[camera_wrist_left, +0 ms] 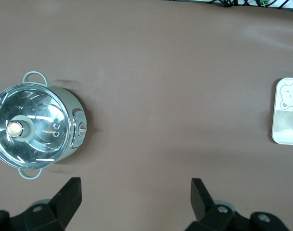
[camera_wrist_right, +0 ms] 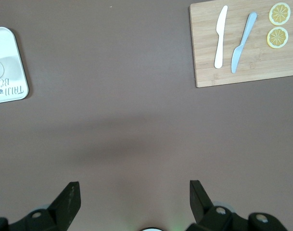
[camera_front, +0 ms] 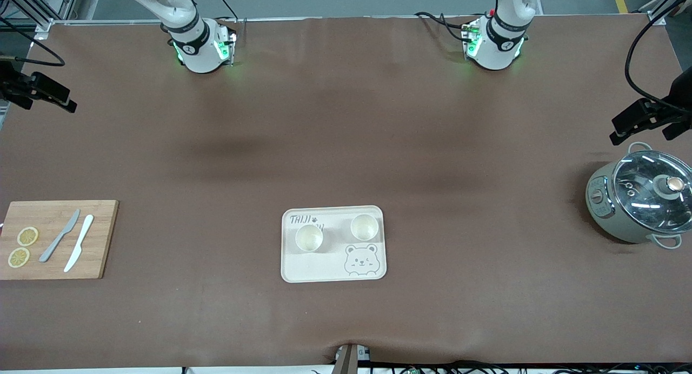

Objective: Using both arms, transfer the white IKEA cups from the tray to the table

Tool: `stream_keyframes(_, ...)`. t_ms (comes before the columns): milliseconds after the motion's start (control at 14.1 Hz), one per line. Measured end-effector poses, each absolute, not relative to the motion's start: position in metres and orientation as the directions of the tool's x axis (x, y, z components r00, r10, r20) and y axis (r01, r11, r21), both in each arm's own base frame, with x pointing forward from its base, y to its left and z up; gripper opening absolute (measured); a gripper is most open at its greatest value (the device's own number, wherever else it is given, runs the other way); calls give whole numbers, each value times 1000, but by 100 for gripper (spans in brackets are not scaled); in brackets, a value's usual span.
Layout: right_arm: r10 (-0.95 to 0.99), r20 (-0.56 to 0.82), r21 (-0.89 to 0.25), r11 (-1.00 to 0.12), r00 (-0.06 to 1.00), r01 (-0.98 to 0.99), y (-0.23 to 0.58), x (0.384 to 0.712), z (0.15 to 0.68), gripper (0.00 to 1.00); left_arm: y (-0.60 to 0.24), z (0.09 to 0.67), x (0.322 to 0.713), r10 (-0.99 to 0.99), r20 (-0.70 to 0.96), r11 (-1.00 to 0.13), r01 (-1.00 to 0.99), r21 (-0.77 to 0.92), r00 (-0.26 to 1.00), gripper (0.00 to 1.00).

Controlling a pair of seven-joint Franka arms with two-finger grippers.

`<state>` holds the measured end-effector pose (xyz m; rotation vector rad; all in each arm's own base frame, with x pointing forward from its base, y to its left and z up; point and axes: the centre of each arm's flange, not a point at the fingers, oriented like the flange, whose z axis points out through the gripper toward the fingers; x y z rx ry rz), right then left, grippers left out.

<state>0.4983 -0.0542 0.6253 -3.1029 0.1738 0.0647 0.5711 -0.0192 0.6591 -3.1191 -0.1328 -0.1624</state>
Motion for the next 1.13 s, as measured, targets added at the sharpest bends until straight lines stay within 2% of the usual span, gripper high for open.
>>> stream_keyframes(566,-110,-49,-30,-993,993,-112,-54,501,622,100,-17,660,570,85,105,-996,87,-10,991,100)
stream_keyframes(1131,-107,-21,-29,-994,994,-107,-52,508,633,100,-19,626,575,93,14,-995,93,-27,996,100)
